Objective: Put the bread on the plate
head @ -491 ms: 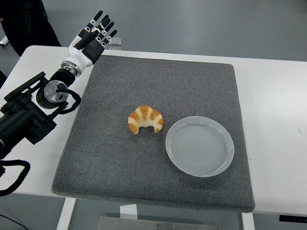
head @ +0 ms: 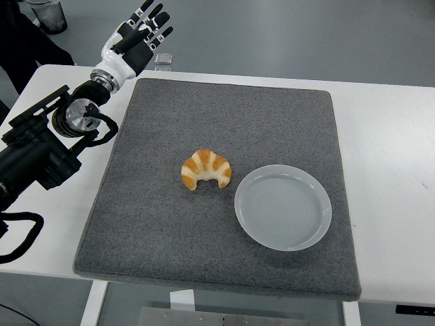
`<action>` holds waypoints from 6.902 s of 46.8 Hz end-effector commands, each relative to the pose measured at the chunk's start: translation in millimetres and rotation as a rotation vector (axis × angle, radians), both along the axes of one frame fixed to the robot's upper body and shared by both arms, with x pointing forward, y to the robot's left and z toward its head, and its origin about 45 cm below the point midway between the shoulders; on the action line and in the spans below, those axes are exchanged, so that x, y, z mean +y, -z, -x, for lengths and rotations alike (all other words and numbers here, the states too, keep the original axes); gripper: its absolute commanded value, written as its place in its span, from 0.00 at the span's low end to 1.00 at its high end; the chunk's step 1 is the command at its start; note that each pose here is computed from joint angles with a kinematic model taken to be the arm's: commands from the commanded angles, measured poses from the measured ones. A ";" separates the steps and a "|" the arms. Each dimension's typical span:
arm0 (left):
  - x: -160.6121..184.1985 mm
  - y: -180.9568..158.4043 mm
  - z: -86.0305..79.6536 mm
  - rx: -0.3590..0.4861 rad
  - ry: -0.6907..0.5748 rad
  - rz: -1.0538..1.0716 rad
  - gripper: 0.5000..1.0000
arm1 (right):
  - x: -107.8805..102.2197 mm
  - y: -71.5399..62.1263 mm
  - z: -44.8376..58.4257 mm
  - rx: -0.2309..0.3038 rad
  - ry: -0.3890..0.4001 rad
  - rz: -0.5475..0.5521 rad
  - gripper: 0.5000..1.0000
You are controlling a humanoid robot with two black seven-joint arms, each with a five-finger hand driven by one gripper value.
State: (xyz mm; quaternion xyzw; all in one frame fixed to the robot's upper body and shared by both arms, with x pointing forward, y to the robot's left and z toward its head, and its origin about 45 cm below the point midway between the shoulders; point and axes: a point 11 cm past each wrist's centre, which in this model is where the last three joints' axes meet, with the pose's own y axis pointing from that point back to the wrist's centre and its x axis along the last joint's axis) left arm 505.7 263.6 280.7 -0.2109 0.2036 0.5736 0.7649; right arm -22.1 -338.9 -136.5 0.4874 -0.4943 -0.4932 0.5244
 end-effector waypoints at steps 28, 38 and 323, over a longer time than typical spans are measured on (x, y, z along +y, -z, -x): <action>-55.1 -58.0 -9.7 -0.223 0.303 -0.833 1.00 | 0.0 0.0 -0.2 0.000 -0.002 0.000 0.90; -84.9 -75.6 9.3 -0.305 0.537 -1.054 1.00 | 0.0 0.0 -0.3 -0.001 0.000 0.000 0.90; -256.3 39.1 149.0 -1.111 1.164 -1.644 0.00 | 0.0 0.0 -0.3 -0.001 0.000 0.000 0.90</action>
